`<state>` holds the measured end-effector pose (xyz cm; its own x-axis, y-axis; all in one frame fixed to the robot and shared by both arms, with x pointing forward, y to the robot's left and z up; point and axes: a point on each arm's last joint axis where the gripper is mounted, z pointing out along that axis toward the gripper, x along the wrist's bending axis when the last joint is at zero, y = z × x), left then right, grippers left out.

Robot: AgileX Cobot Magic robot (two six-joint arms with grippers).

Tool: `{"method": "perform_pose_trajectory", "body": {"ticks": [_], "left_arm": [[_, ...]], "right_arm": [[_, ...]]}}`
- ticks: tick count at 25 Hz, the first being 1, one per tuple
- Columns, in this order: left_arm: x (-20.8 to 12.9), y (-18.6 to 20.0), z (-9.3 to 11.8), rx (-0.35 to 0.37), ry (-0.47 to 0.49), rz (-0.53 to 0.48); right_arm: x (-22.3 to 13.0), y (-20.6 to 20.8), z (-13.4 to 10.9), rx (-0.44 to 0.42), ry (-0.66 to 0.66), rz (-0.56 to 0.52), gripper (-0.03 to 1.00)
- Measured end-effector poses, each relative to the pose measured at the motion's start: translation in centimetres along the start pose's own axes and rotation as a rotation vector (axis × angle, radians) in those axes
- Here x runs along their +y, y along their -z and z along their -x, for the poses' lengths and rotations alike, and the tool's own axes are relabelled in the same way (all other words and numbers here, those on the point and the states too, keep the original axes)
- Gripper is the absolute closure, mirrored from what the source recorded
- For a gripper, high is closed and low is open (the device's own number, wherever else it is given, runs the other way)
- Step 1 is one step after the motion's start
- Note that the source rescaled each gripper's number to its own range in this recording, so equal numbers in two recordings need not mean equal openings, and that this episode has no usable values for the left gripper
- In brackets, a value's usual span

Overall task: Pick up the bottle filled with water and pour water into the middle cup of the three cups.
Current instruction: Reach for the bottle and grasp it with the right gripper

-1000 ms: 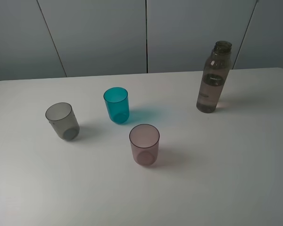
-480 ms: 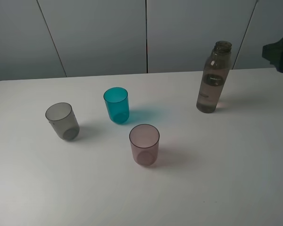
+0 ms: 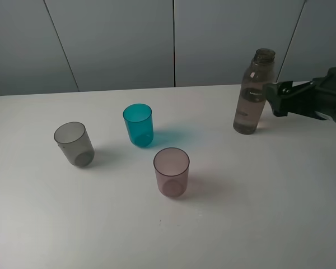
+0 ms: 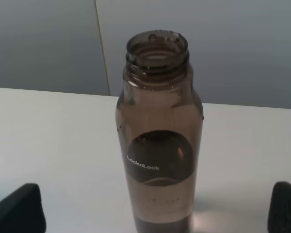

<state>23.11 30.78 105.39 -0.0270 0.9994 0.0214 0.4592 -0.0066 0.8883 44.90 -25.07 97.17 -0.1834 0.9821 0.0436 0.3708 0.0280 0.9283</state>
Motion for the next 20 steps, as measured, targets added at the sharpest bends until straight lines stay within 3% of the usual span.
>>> {"method": "perform_pose_trajectory", "body": {"ticks": [7, 15, 20], "left_arm": [[0.0, 0.0, 0.0, 0.0, 0.0, 0.0], [0.0, 0.0, 0.0, 0.0, 0.0, 0.0], [0.0, 0.0, 0.0, 0.0, 0.0, 0.0]], "right_arm": [[-1.9, -1.9, 0.0, 0.01, -0.048, 0.034, -0.03], [-5.0, -4.3, 0.0, 0.008, -0.051, -0.076, -0.03], [-6.4, -5.4, 0.0, 0.012, -0.046, -0.079, -0.03]]}}
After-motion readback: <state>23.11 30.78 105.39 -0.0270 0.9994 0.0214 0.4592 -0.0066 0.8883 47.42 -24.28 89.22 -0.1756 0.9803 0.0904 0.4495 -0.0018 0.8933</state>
